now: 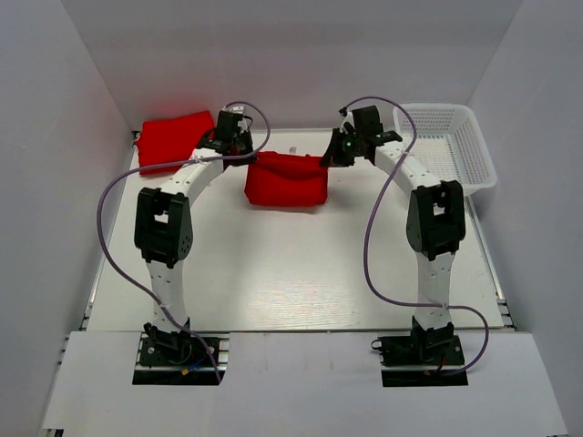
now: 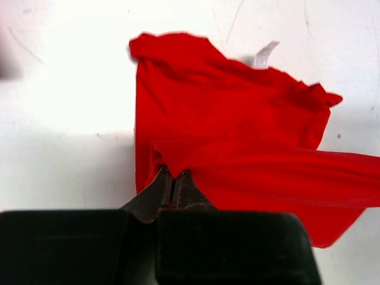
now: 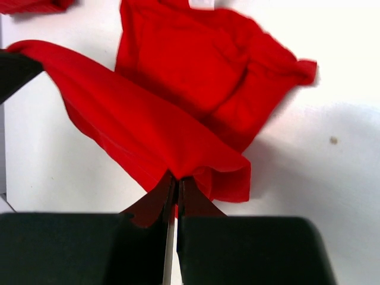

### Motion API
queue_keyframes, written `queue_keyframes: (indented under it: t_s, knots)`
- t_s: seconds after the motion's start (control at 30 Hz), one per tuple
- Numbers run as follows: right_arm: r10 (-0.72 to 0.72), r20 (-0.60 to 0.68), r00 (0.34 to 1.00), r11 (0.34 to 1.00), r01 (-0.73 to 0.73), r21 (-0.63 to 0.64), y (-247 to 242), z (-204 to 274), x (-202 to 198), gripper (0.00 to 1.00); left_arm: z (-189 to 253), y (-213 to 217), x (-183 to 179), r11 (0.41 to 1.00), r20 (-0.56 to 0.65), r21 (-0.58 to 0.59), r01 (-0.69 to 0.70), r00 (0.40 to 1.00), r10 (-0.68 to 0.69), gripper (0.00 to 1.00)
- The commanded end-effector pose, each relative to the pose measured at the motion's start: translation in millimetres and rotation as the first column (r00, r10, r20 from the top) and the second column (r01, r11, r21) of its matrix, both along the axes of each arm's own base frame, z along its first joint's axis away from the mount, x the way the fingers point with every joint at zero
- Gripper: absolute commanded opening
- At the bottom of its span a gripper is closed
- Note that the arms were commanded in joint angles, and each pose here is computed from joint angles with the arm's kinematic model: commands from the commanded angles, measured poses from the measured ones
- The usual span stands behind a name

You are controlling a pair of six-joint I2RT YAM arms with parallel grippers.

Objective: Fold and stack the t-shirts
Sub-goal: Fold the long partially folded tshirt into a neat square

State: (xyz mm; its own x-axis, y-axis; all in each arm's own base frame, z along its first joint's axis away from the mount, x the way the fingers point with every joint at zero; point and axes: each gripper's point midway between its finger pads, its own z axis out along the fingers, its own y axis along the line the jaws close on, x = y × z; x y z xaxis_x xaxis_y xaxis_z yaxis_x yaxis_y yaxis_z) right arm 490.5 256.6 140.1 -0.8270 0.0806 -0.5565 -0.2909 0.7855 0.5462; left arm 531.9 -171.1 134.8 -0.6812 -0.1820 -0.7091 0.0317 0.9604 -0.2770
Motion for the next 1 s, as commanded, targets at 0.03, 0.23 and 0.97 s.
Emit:
queue_keyframes:
  t_s: [0.03, 0.23, 0.97]
  knots:
    - [0.023, 0.136, 0.990, 0.998, -0.032, 0.062, -2, 26, 32, 0.00, 43, 9, 33, 1.000, 0.165, -0.011, 0.008, 0.986, -0.006, 0.00]
    - [0.015, 0.196, 0.980, 0.995, -0.033, 0.092, 0, 30, 51, 0.00, 40, 1, 52, 0.997, 0.249, -0.020, 0.069, 0.967, -0.062, 0.00]
    - [-0.018, 0.411, 0.912, 0.993, -0.031, 0.113, -10, 48, 123, 0.90, 19, -13, 110, 0.990, 0.318, -0.026, 0.140, 0.940, -0.124, 1.00]
